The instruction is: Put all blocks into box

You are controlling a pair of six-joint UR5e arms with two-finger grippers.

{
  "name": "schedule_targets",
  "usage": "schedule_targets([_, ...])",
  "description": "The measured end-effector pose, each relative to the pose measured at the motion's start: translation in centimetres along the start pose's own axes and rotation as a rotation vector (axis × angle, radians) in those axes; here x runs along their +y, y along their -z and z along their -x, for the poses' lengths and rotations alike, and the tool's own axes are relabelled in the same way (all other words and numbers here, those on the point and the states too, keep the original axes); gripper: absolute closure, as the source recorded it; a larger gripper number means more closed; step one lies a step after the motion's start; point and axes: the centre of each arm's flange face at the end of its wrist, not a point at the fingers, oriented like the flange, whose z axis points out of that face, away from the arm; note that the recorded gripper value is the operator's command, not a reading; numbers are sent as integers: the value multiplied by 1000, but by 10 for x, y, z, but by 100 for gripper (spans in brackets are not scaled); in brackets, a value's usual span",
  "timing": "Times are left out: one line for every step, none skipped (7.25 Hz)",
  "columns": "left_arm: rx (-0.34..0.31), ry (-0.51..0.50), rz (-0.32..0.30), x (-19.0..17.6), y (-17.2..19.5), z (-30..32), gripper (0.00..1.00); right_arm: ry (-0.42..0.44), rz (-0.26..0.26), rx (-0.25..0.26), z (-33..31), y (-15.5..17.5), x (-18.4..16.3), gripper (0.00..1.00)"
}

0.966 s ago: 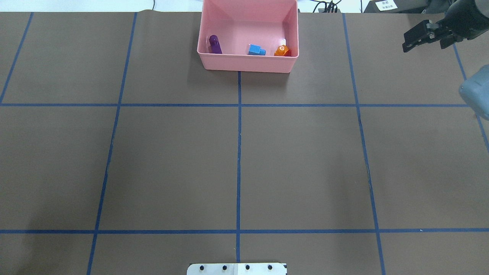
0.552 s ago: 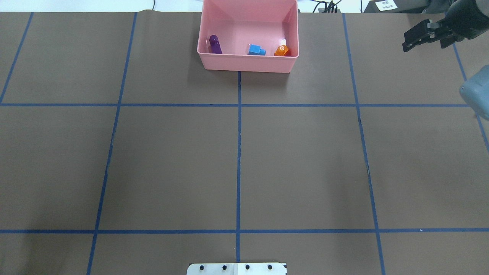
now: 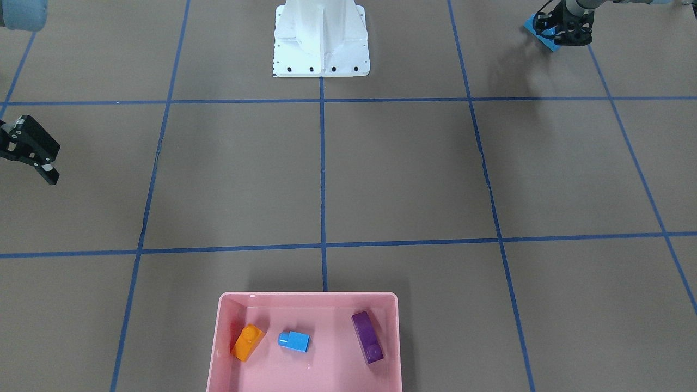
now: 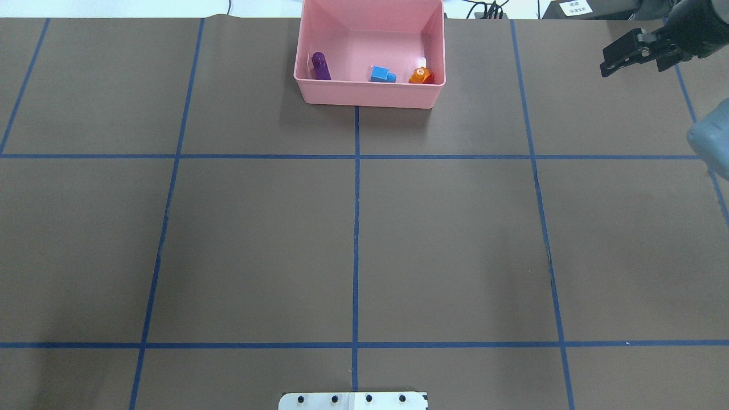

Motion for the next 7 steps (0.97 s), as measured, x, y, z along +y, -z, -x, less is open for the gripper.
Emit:
schedule_targets([9, -4, 1, 1, 5, 3, 100, 1, 0, -1, 0, 0, 0, 0])
schedule_targets([22, -9, 1, 3, 11, 3, 100, 0, 1, -2, 1, 0, 0, 1])
schedule_targets([46, -16, 2, 6, 21, 1, 100, 0, 2, -3, 1, 0, 0, 0])
schedule_targets([72, -23, 2, 11, 37, -3, 100, -1, 4, -4, 1, -1, -1, 0])
schedule_targets([100, -26, -4, 16, 57, -12, 100, -2, 7, -5, 0, -1, 0, 0])
schedule_targets([133, -35, -23, 18, 76, -22, 100, -4, 10, -4, -1, -2, 1, 0])
schedule_targets([174, -64, -68, 15, 95, -32, 100, -4, 14, -1, -5, -3, 3, 0])
